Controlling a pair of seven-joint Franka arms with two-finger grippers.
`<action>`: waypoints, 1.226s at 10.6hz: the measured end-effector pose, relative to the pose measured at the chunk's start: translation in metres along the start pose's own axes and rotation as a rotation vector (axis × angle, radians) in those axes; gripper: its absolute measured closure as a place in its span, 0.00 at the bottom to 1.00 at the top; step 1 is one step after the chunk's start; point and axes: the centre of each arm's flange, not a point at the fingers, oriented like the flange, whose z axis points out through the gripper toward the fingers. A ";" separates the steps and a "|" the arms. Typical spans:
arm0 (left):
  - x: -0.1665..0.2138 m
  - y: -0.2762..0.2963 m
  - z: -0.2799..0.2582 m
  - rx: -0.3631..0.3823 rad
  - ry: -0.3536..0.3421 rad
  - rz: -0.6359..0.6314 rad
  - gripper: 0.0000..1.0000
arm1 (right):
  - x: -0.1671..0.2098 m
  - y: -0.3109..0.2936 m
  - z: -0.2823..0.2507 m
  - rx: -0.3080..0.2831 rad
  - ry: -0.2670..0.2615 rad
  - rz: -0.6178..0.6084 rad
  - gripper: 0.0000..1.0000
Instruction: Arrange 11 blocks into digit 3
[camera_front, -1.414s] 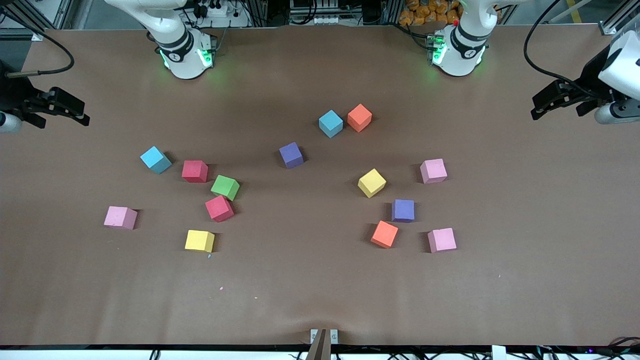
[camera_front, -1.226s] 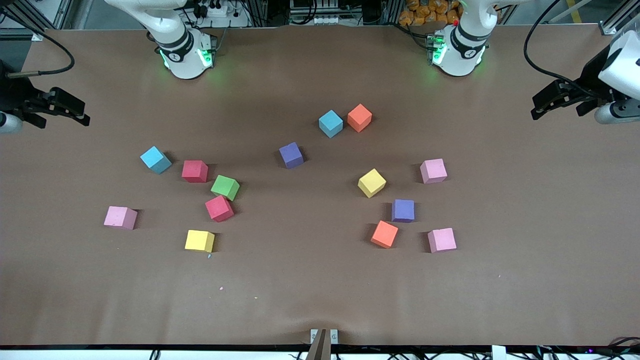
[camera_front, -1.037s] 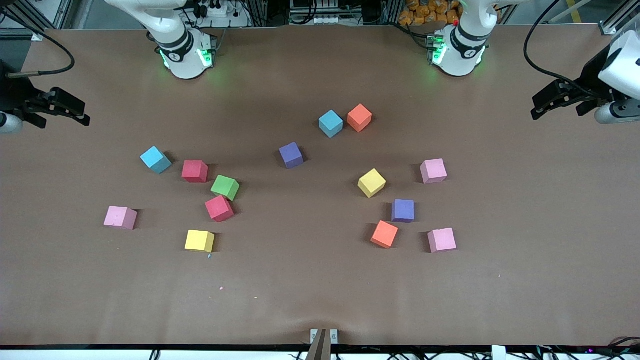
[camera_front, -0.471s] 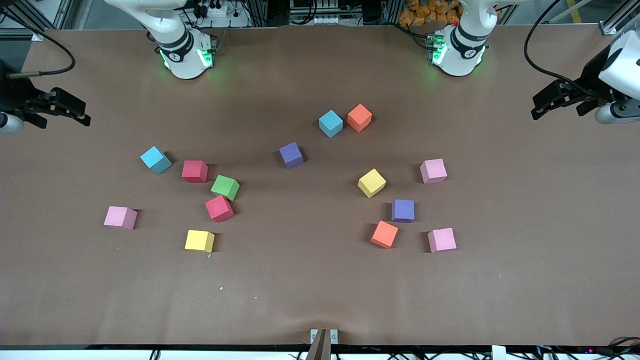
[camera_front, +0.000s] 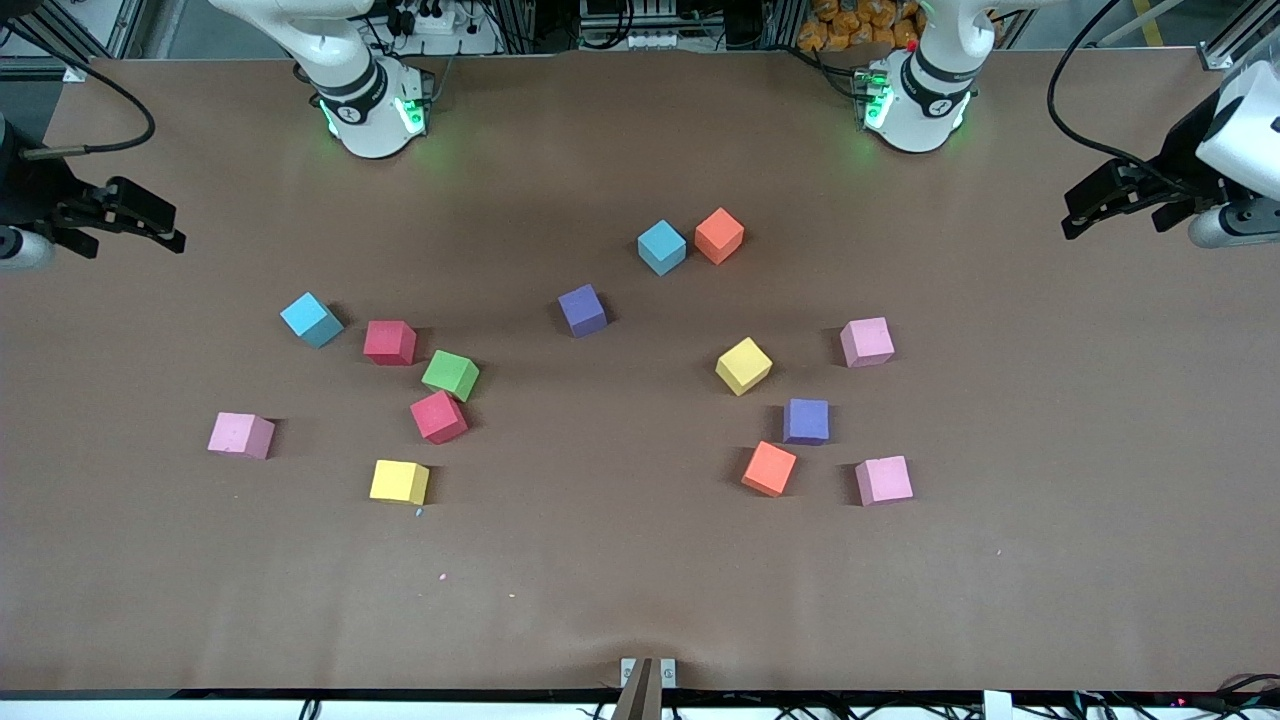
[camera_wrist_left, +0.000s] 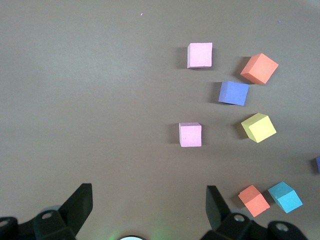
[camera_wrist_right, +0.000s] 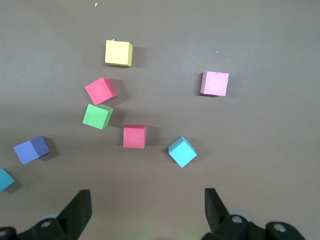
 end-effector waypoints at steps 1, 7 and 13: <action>-0.001 0.004 0.001 0.001 -0.005 0.008 0.00 | 0.003 0.000 0.005 0.001 -0.009 0.000 0.00; -0.010 0.033 0.010 0.014 -0.047 0.067 0.00 | 0.032 -0.015 0.054 0.006 -0.089 -0.031 0.00; -0.010 0.038 0.014 0.016 -0.055 0.076 0.00 | 0.057 -0.044 0.100 0.005 -0.131 -0.080 0.00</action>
